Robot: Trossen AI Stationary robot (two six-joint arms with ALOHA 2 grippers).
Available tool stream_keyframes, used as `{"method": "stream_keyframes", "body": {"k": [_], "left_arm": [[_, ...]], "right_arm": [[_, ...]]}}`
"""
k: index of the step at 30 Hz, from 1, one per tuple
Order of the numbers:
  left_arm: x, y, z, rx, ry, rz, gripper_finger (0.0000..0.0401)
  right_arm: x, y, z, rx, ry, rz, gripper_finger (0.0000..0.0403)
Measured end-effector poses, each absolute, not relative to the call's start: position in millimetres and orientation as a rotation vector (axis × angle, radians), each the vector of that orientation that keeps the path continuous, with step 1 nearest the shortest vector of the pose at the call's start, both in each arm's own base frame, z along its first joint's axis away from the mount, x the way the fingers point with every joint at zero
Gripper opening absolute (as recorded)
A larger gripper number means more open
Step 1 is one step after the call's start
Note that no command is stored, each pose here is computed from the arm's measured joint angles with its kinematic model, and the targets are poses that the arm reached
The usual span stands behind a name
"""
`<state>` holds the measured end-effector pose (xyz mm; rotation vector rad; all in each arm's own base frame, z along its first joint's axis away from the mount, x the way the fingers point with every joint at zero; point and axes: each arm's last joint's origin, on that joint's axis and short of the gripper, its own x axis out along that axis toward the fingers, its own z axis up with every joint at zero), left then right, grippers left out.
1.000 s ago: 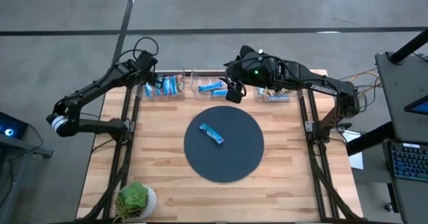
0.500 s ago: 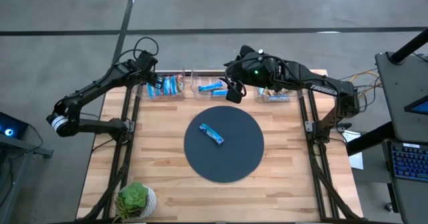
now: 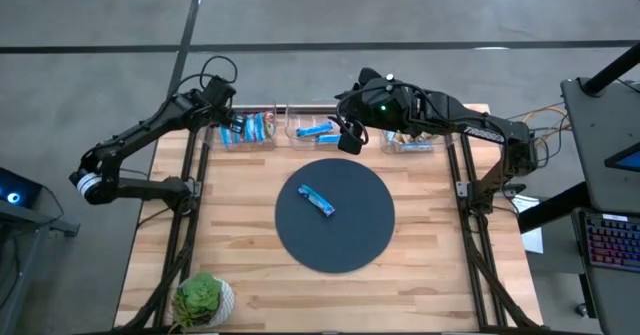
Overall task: Pick and place Granola Bars by type
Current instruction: Put the blue granola bar into the middle transparent bin
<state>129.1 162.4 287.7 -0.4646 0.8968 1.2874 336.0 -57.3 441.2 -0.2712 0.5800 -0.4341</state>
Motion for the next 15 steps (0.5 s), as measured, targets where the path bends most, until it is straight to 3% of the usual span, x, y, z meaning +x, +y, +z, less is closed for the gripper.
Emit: {"method": "stream_keyframes", "body": {"k": [7,15], "left_arm": [[129.1,162.1,287.5,-0.468,0.899,1.284,0.0009],[129.1,162.1,287.5,-0.47,0.899,1.281,0.0001]], "right_arm": [[336.0,-57.3,441.2,-0.271,0.58,-0.434,0.0224],[336.0,-57.3,441.2,-0.271,0.58,-0.434,0.0224]]}}
